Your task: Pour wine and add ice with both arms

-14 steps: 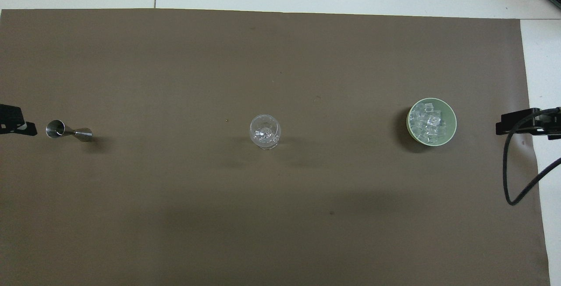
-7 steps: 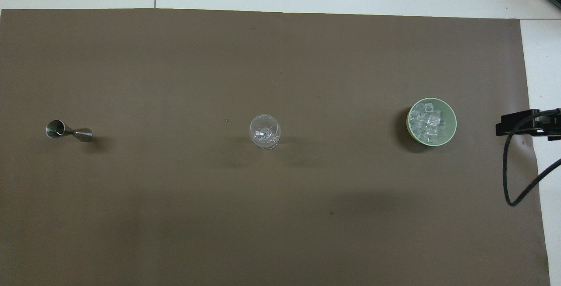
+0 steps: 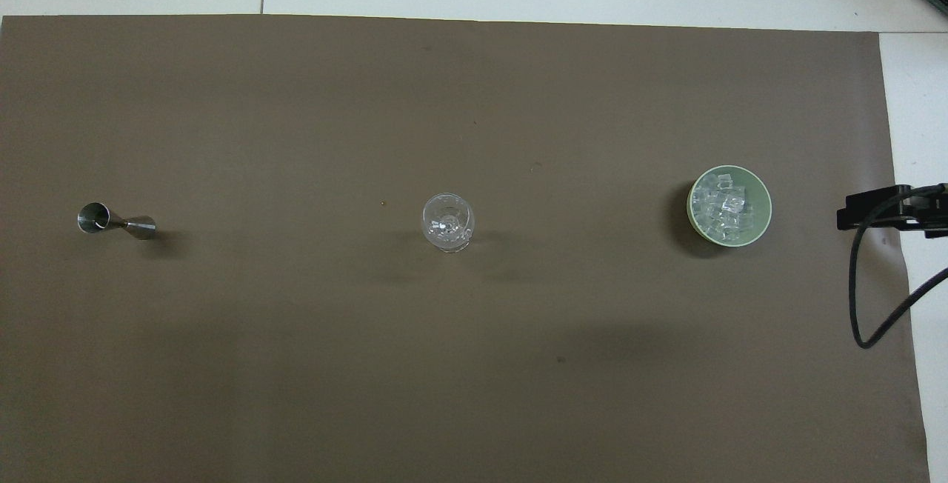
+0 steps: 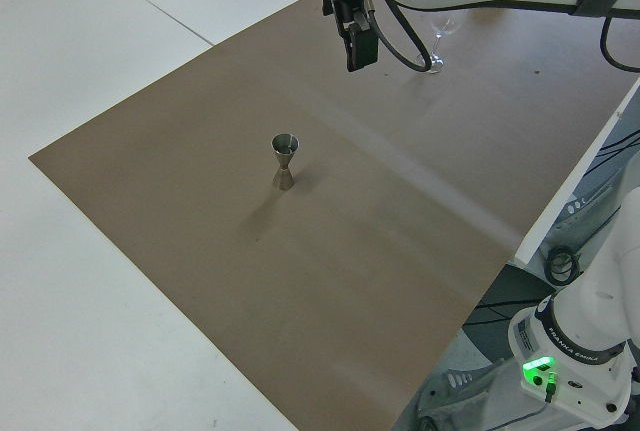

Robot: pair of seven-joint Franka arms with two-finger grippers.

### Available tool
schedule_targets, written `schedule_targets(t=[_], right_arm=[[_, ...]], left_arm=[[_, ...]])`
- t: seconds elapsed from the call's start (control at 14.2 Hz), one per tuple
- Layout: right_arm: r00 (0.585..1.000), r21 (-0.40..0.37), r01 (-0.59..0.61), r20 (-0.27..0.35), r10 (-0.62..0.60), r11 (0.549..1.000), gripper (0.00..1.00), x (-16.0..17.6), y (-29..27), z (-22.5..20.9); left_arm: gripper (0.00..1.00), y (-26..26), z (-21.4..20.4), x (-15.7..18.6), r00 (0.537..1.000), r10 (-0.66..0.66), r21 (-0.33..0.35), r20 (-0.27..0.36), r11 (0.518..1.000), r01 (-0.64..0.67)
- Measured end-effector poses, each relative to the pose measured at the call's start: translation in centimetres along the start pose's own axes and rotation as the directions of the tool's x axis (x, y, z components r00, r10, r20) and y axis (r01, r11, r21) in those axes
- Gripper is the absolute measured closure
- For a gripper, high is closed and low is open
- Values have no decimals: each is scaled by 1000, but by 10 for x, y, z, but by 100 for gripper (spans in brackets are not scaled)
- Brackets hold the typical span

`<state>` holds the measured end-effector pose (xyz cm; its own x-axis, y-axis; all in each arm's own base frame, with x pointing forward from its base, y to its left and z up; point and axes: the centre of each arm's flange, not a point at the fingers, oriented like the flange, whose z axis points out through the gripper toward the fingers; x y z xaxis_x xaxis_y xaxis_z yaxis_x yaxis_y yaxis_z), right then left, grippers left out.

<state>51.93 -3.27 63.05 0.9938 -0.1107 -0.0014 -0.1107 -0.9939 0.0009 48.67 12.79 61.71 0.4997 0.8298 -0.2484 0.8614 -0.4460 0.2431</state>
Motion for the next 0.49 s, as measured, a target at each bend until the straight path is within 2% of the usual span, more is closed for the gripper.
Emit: schedule_targets(t=[0.49], right_arm=[[1000, 0, 0, -1, 0, 1000, 0, -1, 0, -1]], left_arm=[[0, -26, 12, 24, 965, -230, -89, 125, 966, 242]])
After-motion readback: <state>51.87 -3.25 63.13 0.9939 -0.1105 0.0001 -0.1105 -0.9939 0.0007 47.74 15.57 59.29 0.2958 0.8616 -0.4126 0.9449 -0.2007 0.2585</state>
